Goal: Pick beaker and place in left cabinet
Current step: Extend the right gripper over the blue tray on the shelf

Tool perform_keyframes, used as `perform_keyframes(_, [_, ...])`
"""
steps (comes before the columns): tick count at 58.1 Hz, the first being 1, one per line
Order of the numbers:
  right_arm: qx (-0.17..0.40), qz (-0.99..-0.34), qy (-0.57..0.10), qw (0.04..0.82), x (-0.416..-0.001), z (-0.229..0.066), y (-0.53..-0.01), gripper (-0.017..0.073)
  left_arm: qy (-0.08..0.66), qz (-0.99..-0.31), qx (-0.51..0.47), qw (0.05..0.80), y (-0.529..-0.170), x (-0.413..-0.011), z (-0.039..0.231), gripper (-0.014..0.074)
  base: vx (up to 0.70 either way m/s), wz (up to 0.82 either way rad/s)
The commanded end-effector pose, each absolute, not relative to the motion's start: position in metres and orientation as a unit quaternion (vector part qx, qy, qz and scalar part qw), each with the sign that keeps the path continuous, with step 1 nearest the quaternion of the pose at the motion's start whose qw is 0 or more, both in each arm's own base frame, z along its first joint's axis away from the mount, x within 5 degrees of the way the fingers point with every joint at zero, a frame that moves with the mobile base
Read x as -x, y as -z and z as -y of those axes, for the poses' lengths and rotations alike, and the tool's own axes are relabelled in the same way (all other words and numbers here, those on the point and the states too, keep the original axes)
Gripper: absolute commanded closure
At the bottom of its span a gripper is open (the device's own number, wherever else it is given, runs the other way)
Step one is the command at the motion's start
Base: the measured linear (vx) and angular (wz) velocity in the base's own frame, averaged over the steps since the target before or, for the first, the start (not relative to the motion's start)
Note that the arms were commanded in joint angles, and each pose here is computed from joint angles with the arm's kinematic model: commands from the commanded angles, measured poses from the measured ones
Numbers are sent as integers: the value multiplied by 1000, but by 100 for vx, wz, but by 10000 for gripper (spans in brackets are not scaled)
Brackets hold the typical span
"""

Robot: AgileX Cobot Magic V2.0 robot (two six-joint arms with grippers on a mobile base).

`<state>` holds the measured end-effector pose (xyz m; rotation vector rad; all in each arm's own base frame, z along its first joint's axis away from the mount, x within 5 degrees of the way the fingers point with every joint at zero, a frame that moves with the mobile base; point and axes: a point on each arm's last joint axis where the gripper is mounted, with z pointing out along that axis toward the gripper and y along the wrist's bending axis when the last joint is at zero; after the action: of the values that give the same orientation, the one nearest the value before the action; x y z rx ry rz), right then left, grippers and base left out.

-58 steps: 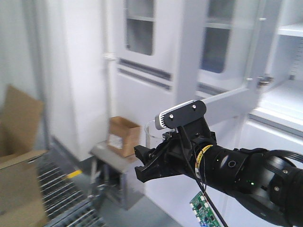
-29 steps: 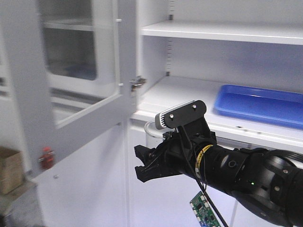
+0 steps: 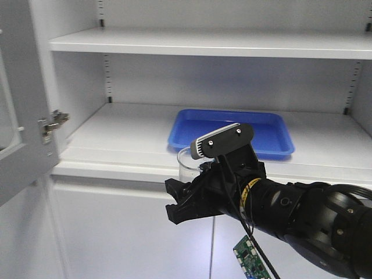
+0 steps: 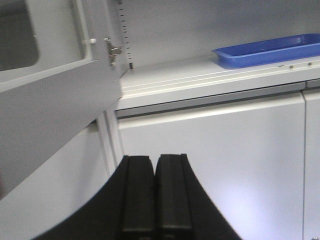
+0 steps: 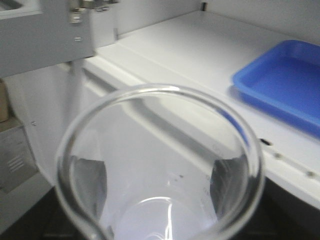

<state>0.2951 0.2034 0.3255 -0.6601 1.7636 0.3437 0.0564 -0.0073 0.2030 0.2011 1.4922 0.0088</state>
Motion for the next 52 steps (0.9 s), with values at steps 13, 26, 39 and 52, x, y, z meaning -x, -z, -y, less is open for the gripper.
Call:
perform_keyframes(13, [276, -711, -173, 624, -289, -202, -357, 561, -1, -649, -87, 756, -205, -55, 7, 592, 24, -28])
perform_keyframes(26, [276, -711, -173, 624, -289, -202, -357, 561, -1, -649, -87, 756, -205, -55, 7, 592, 26, -15])
perform_keyframes(39, [276, -711, -173, 624, -289, -202, -357, 561, -1, -649, -87, 756, -205, -55, 7, 592, 24, -15])
perform_keyframes(52, [276, -711, -173, 624, -289, -202, -357, 561, -1, -649, -87, 756, -205, -55, 7, 592, 21, -12])
